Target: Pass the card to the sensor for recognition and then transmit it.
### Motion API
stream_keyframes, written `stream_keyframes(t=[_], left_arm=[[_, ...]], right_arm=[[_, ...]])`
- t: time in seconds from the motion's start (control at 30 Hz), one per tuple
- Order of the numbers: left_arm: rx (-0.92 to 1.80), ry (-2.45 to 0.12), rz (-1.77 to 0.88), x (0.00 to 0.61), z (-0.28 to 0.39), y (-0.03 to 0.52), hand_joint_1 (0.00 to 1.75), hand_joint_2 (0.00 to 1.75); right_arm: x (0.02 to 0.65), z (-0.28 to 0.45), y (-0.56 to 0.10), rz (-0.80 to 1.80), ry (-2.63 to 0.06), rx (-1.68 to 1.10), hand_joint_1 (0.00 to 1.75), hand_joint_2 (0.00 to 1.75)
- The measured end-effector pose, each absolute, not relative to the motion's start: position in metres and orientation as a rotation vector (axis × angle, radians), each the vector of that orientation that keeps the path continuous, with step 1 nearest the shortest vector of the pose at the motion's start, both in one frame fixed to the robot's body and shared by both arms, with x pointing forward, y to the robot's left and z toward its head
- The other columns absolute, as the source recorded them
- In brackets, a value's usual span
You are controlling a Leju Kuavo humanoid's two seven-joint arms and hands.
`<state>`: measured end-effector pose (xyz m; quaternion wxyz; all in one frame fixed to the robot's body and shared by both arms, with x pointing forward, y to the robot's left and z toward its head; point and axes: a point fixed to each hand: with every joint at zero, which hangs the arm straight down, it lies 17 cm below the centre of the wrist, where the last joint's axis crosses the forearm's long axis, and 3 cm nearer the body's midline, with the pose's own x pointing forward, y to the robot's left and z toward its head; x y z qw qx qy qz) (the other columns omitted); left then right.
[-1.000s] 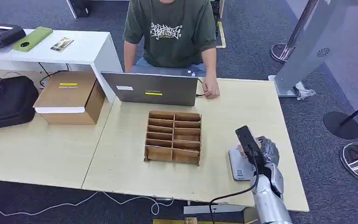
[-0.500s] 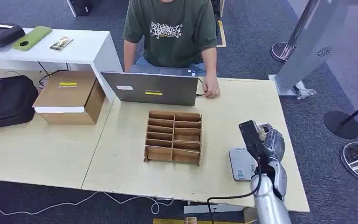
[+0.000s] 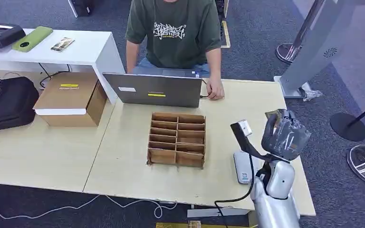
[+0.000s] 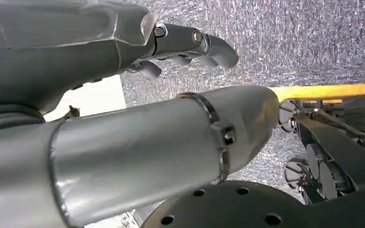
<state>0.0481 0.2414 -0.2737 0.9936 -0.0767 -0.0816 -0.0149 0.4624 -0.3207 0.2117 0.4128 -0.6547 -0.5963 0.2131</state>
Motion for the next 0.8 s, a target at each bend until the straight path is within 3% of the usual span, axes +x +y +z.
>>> stream_keyframes(t=[0.13,0.4,0.8], left_arm=[[-0.146,-0.163,-0.047,0.047,-0.274,0.245,0.00,0.00],[-0.136,-0.163,-0.082,0.048,-0.275,0.252,0.00,0.00],[-0.131,-0.160,-0.156,0.048,-0.275,0.257,0.00,0.00]], right_arm=[[0.476,0.242,-0.322,0.470,-1.497,-1.715,1.75,1.75],[0.507,0.264,-0.257,0.691,-1.662,-1.739,1.75,1.75],[0.572,0.290,-0.232,0.877,-1.672,-1.767,1.75,1.75]])
